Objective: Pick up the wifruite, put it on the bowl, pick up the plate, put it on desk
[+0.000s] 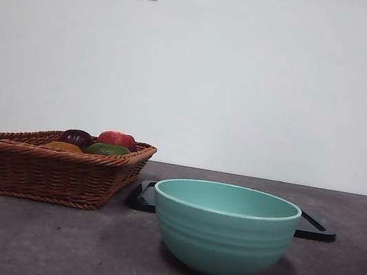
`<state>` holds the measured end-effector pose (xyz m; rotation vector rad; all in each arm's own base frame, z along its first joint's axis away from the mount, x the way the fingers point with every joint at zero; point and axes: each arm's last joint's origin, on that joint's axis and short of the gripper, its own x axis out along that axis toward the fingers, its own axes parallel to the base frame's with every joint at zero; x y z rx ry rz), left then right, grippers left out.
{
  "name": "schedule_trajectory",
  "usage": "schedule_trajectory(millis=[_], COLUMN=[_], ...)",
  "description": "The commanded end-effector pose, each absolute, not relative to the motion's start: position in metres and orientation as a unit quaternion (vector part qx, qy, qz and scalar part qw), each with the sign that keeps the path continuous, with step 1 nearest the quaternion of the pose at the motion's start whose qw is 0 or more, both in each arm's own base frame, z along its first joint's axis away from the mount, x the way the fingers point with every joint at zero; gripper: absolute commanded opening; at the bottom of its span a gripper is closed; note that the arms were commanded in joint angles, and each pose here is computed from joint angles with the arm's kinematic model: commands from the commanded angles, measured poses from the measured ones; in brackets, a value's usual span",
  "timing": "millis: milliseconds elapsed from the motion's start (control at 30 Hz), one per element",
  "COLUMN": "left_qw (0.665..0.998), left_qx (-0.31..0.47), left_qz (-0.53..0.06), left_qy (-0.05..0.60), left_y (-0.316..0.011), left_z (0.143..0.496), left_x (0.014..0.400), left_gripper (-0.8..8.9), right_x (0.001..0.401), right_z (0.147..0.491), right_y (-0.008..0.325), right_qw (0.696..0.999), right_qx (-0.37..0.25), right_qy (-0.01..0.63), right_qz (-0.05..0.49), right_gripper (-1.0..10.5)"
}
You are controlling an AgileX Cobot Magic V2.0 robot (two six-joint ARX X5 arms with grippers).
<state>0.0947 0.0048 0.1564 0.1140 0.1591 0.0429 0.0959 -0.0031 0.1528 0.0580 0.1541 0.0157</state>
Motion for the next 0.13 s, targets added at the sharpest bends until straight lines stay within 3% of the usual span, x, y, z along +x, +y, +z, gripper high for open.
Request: schedule_trajectory(millis=[33,133], left_qw=[0.994,0.994], left_qx=[0.057,0.057], left_qz=[0.023,0.023], left_qy=[0.092,0.092], left_y=[0.0051,0.0051], left_z=[0.1490,0.1490], left_x=[0.0954,0.0954], left_gripper=[0.09,0.09], right_x=[0.0961,0.0961], right_z=[0.1522,0.1522], right_y=[-0.0034,-0.0034], right_qw=[0.997,0.997], right_qx=[0.025,0.025], right_qy=[0.073,0.073], right_qz=[0.005,0.005], right_gripper=[0.1,0.1])
